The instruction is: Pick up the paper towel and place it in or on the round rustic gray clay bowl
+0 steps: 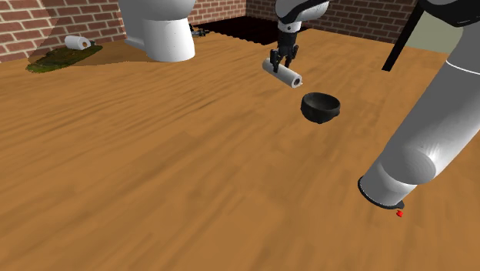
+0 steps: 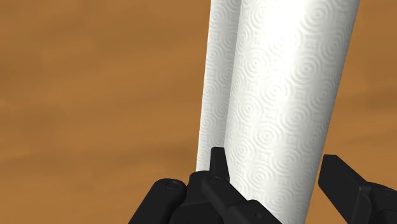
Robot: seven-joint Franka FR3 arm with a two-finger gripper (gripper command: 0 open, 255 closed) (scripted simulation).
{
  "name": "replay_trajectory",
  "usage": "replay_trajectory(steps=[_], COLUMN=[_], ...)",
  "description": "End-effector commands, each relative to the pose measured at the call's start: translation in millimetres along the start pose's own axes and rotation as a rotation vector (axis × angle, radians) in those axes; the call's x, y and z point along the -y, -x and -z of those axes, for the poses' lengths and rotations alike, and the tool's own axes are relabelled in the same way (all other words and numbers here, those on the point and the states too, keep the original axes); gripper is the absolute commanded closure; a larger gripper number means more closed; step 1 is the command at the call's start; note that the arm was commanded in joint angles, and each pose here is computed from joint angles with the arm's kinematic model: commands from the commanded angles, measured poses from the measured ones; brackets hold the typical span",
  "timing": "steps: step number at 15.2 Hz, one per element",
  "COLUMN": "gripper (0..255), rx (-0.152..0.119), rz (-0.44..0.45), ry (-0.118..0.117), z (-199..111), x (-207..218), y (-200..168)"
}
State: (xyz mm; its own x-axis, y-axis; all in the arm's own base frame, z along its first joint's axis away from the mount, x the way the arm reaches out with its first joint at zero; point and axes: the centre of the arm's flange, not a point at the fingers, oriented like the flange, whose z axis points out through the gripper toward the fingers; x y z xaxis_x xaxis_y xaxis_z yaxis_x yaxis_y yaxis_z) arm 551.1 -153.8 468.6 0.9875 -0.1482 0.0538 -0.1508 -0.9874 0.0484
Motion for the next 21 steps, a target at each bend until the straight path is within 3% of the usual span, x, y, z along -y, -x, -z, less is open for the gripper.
replay_trajectory(steps=[1, 7, 21], gripper=[255, 255, 255], rx=[0.000, 0.000, 0.000], rz=[0.000, 0.000, 0.000], ry=[0.000, 0.000, 0.000], z=[11, 39, 56], x=[0, -1, -58], y=[-1, -2, 173])
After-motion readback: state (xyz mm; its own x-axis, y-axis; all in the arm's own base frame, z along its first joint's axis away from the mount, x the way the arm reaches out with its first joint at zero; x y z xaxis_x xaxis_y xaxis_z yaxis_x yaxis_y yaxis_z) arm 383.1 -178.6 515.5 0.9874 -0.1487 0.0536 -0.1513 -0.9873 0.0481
